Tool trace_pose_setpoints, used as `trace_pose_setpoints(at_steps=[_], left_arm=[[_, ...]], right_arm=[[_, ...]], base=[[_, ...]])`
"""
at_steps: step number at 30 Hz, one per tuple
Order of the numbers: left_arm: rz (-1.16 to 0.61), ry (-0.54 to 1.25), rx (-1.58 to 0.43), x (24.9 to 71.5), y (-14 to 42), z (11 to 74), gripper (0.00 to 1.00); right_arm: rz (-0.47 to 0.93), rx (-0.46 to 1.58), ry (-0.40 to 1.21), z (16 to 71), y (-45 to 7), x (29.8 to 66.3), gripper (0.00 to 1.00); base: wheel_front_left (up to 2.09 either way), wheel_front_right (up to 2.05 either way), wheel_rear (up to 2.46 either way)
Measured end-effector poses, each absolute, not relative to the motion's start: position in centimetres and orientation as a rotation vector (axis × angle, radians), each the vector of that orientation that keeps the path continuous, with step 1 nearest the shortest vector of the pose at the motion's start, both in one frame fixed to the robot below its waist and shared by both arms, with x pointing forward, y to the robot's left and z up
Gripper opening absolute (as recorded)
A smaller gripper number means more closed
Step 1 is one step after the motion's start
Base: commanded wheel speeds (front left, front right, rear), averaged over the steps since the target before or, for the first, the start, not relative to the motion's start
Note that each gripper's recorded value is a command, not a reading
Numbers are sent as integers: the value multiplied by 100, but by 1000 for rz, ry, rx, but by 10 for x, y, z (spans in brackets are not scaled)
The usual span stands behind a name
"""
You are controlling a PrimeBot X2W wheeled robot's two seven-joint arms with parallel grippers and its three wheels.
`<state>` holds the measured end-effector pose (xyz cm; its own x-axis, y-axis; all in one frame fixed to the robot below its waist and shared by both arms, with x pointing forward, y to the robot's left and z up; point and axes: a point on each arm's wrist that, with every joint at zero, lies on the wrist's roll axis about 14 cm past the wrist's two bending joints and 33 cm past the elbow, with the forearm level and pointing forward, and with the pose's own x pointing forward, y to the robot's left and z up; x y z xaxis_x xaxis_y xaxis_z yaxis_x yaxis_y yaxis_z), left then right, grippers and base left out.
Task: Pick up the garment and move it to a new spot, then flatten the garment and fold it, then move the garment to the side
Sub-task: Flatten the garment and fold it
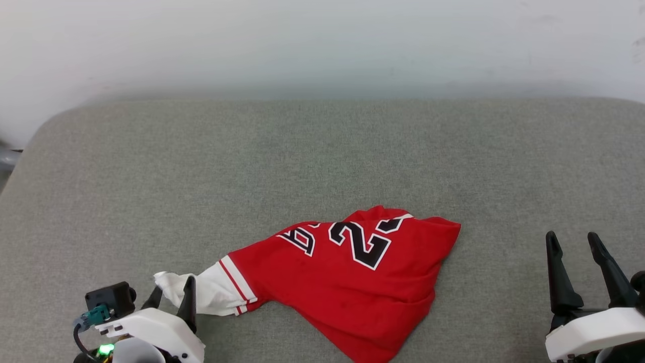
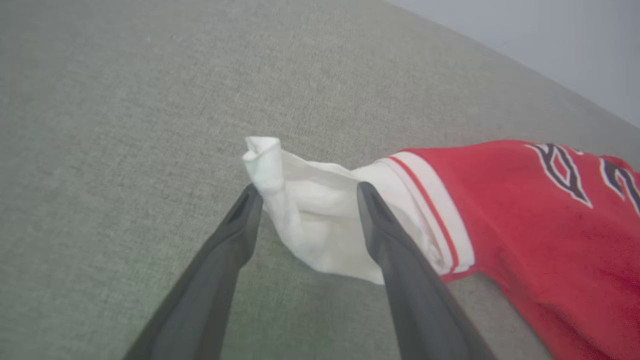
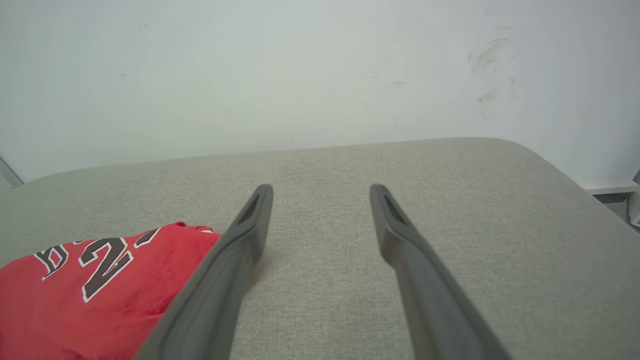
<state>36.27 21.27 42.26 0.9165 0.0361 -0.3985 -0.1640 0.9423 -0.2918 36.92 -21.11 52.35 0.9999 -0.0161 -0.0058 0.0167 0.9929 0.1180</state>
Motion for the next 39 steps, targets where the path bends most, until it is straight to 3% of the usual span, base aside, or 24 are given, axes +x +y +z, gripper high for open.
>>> trace_pose_setpoints(at_steps=[6,13,19,29,39], left_arm=[[49,145,-254,378,207,484,100],[-19,-30,-214,378,184,528,100],[-26,-50,-223,375,177,532,100],[22,-67,-243,386,188,532,100],[101,-17,-245,389,208,508,100]], right_arm=[[-31,141,11,528,-217,359,100],[-22,224,176,496,-213,357,100],[63,239,338,478,-194,388,100],[292,84,644,446,-148,448,100],[425,-29,1098,361,-121,432,100]], base=[[0,0,0],[0,0,0],[0,0,0],[0,0,0],[0,0,0]])
